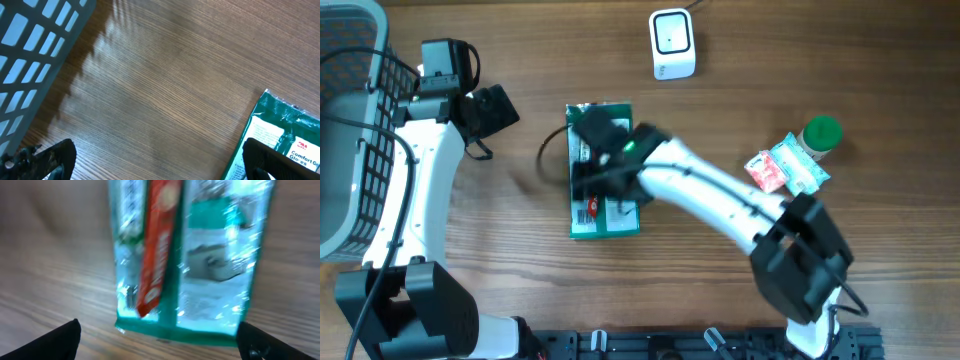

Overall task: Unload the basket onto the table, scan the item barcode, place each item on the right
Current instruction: 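Reach the right gripper to the glove package and grasp the red Nescafe stick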

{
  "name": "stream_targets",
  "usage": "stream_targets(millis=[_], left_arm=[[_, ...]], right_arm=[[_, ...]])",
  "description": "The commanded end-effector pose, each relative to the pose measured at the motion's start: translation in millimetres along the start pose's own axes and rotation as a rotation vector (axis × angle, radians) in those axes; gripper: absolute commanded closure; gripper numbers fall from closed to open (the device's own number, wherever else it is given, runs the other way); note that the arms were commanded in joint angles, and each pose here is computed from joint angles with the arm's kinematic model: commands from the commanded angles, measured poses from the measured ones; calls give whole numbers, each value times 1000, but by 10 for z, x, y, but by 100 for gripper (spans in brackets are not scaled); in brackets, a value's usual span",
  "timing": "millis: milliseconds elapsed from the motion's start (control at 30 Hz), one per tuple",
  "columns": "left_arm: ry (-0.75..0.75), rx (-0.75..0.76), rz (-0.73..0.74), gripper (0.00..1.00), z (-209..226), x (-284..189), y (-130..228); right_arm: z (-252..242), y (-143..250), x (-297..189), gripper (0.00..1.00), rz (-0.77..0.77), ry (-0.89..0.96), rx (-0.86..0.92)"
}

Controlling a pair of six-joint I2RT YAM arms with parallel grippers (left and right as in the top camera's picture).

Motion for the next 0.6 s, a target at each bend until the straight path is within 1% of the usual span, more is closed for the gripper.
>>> stream_targets(millis=[0,100,267,333,367,400,433,467,567], left_arm=[[0,7,-21,0,15,-47,-57],[-1,7,-21,0,15,-47,-57],[0,7,-21,0,15,-47,-57],[-1,7,-21,0,15,-47,-57],[0,7,-21,0,15,-47,-57],[0,7,-21,0,15,-47,-57],[-1,7,-21,0,15,-47,-57],[-1,7,-21,0,15,-47,-57],[0,7,-21,0,14,-47,-56]], right_arm=[[50,19,28,0,-101,146,-94],[90,15,50,0,-130,167,-121],[178,-56,56,0,-171,113,-33],[181,-97,71,26,-198,110,-13],[172,-101,86,36,-205,112,-5],[140,-92,109,37,-211,124,20],[98,-81,130,42,-218,144,48],[63,-72,145,43,-224,161,67],[-21,-73,180,43,-250,201,88]])
Point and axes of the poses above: each gripper's point midway between its finger pads, its own x axis out along the fingers, its own z axis along the line the jaws close on, y = z × x, the point moved 4 cm from there along -x, back along the fingers, and after that the axes turned 11 degrees about -x, right-handed, at the moved point
